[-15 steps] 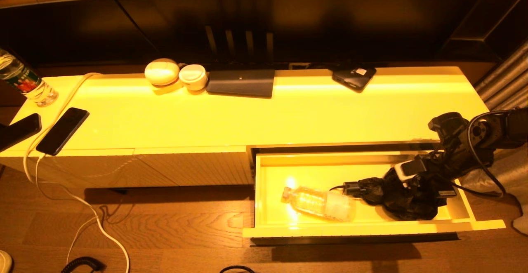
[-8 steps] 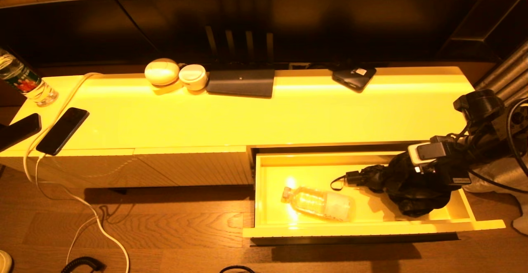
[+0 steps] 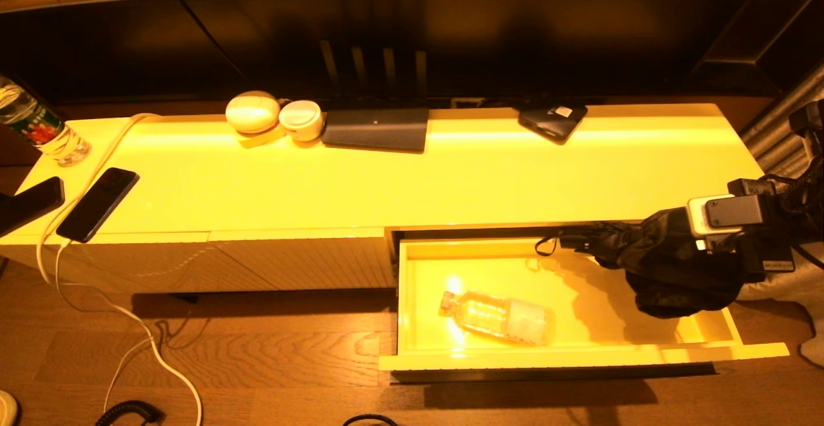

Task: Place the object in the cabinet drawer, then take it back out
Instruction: Take the umbrella out of the drawer and put it on the table

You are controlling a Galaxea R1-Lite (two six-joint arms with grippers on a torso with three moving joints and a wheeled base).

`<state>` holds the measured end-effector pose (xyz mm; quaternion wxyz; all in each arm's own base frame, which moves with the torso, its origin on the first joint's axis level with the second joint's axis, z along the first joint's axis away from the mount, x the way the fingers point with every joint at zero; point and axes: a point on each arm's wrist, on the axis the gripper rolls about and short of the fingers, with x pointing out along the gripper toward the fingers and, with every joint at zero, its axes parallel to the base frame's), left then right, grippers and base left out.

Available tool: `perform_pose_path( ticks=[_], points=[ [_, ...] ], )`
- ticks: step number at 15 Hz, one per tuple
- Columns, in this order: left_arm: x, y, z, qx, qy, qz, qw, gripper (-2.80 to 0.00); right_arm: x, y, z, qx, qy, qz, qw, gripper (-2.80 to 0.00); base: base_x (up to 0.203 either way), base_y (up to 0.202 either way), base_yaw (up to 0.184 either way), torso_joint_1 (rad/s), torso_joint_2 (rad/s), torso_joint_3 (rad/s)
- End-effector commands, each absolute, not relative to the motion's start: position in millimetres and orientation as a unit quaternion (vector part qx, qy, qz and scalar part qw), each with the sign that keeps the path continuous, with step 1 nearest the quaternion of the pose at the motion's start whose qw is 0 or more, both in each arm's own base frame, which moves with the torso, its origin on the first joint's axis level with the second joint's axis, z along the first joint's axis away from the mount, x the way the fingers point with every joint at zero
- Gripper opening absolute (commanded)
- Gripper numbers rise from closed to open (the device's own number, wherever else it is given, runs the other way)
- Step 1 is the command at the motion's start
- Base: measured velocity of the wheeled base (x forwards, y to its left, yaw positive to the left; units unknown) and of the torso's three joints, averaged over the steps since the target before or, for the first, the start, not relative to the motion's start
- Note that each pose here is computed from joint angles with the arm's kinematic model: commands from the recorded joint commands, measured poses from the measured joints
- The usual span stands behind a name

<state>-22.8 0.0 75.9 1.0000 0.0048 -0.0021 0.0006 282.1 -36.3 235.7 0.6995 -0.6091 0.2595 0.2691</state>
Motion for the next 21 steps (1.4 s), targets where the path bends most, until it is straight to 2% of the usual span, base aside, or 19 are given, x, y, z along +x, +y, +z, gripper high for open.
perform_pose_path(
  ticks=[1, 5, 8, 10, 18, 21],
  points=[
    [-22.7, 0.0, 75.5, 0.005, -0.002, 0.001, 1.0, -2.8, 248.9, -31.7, 263.8, -0.631, 0.223, 0.238, 0.704, -2.8, 0.0, 0.0, 0.0, 0.0, 0.0, 0.0],
    [-22.7, 0.0, 75.5, 0.005, -0.002, 0.001, 1.0, -2.8, 235.4, -29.6, 283.9, -0.641, 0.194, 0.211, 0.712, -2.8, 0.0, 0.0, 0.0, 0.0, 0.0, 0.0],
    [-22.6, 0.0, 75.3, 0.005, -0.001, 0.0, 1.0, -2.8, 241.1, -30.9, 280.7, -0.641, 0.198, 0.214, 0.71, -2.8, 0.0, 0.0, 0.0, 0.0, 0.0, 0.0],
    [-22.6, 0.0, 75.3, 0.005, -0.001, 0.001, 1.0, -2.8, 255.4, -33.1, 274.7, -0.639, 0.203, 0.219, 0.709, -2.8, 0.0, 0.0, 0.0, 0.0, 0.0, 0.0],
    [-22.7, 0.0, 75.5, 0.005, -0.002, 0.001, 1.0, -2.8, 368.4, -68.7, 224.2, -0.649, 0.175, 0.176, 0.719, -2.8, 0.0, 0.0, 0.0, 0.0, 0.0, 0.0],
    [-22.7, 0.0, 75.5, 0.005, -0.002, 0.001, 1.0, -2.8, 378.5, -69.4, 227.3, -0.658, 0.149, 0.158, 0.721, -2.8, 0.0, 0.0, 0.0, 0.0, 0.0, 0.0]
  ],
)
